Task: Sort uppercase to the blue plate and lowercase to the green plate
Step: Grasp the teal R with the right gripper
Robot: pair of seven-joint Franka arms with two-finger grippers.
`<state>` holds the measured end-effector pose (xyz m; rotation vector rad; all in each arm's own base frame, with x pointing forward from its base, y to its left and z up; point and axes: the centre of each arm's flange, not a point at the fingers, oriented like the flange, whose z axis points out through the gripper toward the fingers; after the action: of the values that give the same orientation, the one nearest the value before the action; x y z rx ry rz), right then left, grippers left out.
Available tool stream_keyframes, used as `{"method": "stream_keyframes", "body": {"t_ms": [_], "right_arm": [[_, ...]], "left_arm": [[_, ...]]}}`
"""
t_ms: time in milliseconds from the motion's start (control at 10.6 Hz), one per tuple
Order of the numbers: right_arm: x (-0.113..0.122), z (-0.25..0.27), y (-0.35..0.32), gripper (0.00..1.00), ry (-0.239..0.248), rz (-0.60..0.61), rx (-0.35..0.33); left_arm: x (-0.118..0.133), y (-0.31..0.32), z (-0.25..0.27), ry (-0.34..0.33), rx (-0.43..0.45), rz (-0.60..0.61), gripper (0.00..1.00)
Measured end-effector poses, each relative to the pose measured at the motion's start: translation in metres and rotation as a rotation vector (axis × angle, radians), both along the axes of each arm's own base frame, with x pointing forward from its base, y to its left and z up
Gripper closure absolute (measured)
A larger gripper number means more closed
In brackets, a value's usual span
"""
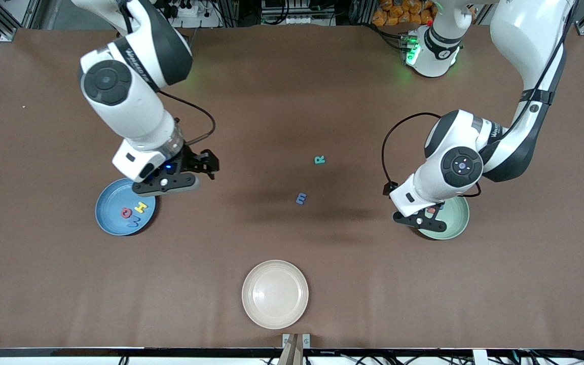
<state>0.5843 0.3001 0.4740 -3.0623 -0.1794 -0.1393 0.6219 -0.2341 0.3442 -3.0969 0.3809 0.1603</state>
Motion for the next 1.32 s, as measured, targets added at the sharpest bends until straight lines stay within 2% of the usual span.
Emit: {"method": "stream_keyframes", "body": {"t_ms": [188,282,470,658,940,1316], "right_arm": [[-0.006,-0.029,0.049,0.0,-0.048,-0.038,0.034],[-0.016,-0.051,0.08,0.0,-0.058,-0.049,0.039],[-0.047,-0.103,0.143,0.0,-0.044,-0.062,0.038],[-0.067,-0.147,0.19,0.0,-0.03,-0.08,0.029],[-0.092,-0.204,0.252,0.0,-0.018,-0.128,0.022],[-0.138,-0.266,0.307,0.0,-0.015,-0.145,0.013]], "left_arm": [[0.012,0.014,0.011,-0.024,-0.006,0.029,0.07],[0.017,0.026,0.013,-0.028,-0.007,0.048,0.07],[0.027,0.06,0.012,-0.027,-0.009,0.075,0.06],[0.033,0.085,0.012,-0.026,-0.012,0.071,0.05],[0.034,0.093,0.01,-0.021,-0.013,0.066,0.05],[0.033,0.094,0.008,-0.012,-0.012,0.068,0.06]]}}
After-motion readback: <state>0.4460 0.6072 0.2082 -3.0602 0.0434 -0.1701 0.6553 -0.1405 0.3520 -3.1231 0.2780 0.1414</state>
